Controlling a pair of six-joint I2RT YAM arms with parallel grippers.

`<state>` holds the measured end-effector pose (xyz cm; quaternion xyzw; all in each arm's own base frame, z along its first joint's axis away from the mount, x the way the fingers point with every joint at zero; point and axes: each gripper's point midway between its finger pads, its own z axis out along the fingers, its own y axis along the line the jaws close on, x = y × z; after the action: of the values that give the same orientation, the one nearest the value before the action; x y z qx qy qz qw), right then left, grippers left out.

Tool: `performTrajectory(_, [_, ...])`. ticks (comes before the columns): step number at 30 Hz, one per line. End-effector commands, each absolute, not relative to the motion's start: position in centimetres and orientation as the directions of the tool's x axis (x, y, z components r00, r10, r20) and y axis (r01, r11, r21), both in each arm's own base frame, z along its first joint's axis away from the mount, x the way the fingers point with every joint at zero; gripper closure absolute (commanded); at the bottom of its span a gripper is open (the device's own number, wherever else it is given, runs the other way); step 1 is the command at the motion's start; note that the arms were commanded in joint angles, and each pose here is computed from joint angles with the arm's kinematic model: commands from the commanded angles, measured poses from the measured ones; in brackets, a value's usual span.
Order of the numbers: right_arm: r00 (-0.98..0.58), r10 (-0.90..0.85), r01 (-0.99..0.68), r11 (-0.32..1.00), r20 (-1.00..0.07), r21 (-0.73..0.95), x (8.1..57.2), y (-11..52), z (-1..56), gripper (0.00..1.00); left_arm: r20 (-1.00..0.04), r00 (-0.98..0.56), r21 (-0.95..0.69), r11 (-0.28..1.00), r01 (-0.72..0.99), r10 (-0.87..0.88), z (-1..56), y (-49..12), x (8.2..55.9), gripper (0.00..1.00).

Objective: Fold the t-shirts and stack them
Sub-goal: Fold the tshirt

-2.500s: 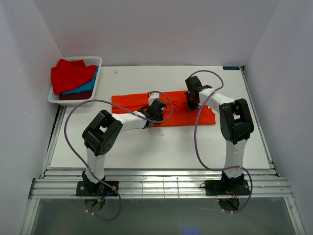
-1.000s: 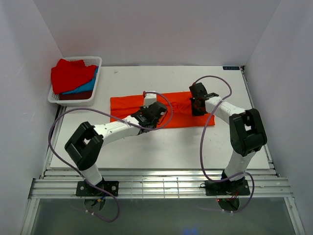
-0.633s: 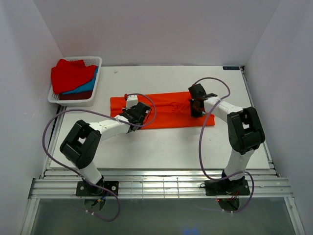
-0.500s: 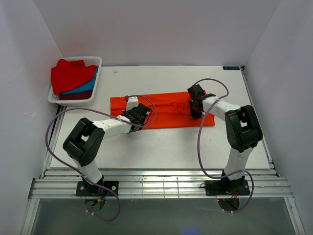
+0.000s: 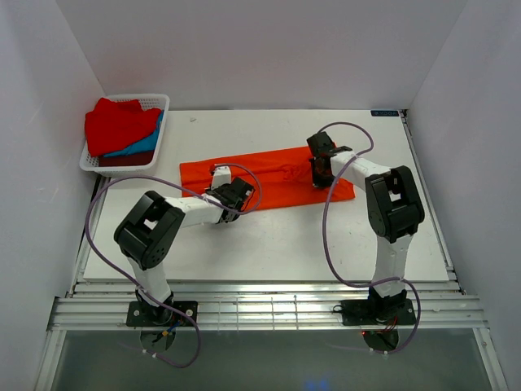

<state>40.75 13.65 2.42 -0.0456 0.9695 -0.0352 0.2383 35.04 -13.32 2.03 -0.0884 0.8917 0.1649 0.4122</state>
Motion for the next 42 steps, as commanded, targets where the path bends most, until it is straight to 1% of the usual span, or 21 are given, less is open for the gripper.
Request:
performTrajectory(1, [-0.879, -0.115, -0.062, 0.99, -0.463, -0.128, 42.5, 13.3, 2.4, 0.92, -0.678, -0.734, 0.202, 0.949, -0.24, -0.041, -0.9, -13.8, 31.4, 1.0])
performTrajectory(7, [-0.872, -0.113, -0.047, 0.988, -0.476, -0.149, 45.2, 13.5, 2.2, 0.92, -0.646, -0.763, 0.173, 0.974, -0.145, 0.001, -1.5, -18.1, 27.3, 1.0])
performTrajectory(8, [-0.861, -0.105, -0.037, 0.989, -0.497, -0.145, 46.1, 13.7, 2.8, 0.92, -0.635, -0.772, 0.162, 0.981, -0.105, 0.023, -1.8, -19.8, 26.4, 1.0])
performTrajectory(10, [-0.86, -0.102, -0.032, 0.989, -0.499, -0.146, 46.9, 13.8, 2.4, 0.92, -0.619, -0.785, 0.143, 0.985, -0.097, 0.012, -2.1, -21.2, 25.3, 1.0])
performTrajectory(11, [-0.848, -0.093, -0.023, 0.99, -0.522, -0.139, 47.8, 14.1, 3.2, 0.92, -0.607, -0.794, 0.133, 0.989, -0.065, 0.029, -2.3, -22.6, 24.6, 1.0])
performTrajectory(13, [-0.845, -0.084, -0.014, 0.991, -0.529, -0.136, 48.6, 14.2, 3.0, 0.92, -0.594, -0.804, 0.121, 0.991, -0.052, 0.03, -2.7, -23.8, 23.8, 1.0])
performTrajectory(14, [-0.831, -0.078, -0.009, 0.992, -0.551, -0.127, 49.5, 14.6, 3.7, 0.92, -0.586, -0.809, 0.111, 0.993, -0.026, 0.045, -2.8, -25.0, 23.3, 1.0])
performTrajectory(19, [-0.804, -0.091, 0.008, 0.986, -0.587, -0.164, 52.2, 14.5, 4.0, 0.92, -0.571, -0.817, 0.108, 0.994, 0.022, 0.08, -2.4, -27.1, 22.0, 1.0])
performTrajectory(24, [-0.775, -0.108, -0.001, 0.985, -0.622, -0.17, 55.2, 15.2, 4.0, 0.92, -0.56, -0.824, 0.035, 0.996, 0.076, 0.083, -1.2, -29.7, 20.6, 1.0])
performTrajectory(27, [-0.771, -0.106, -0.016, 0.989, -0.628, -0.147, 56.2, 15.9, 3.2, 0.92, -0.551, -0.829, 0.002, 0.993, 0.116, 0.098, -0.7, -31.3, 19.7, 1.0])
performTrajectory(34, [-0.725, -0.071, -0.074, 0.997, -0.685, -0.025, 58.7, 18.7, 3.9, 0.92, -0.544, -0.831, -0.064, 0.981, 0.181, 0.118, 0.3, -34.7, 18.6, 1.0])
performTrajectory(38, [-0.684, -0.05, -0.134, 0.989, -0.728, 0.058, 60.2, 20.5, 4.4, 0.89, -0.544, -0.828, -0.115, 0.965, 0.237, 0.139, 0.2, -37.2, 18.4, 1.0])
performTrajectory(42, [-0.662, -0.036, -0.191, 0.974, -0.748, 0.122, 61.4, 21.9, 4.8, 0.85, -0.556, -0.816, -0.134, 0.951, 0.277, 0.159, 0.4, -39.0, 18.8, 1.0])
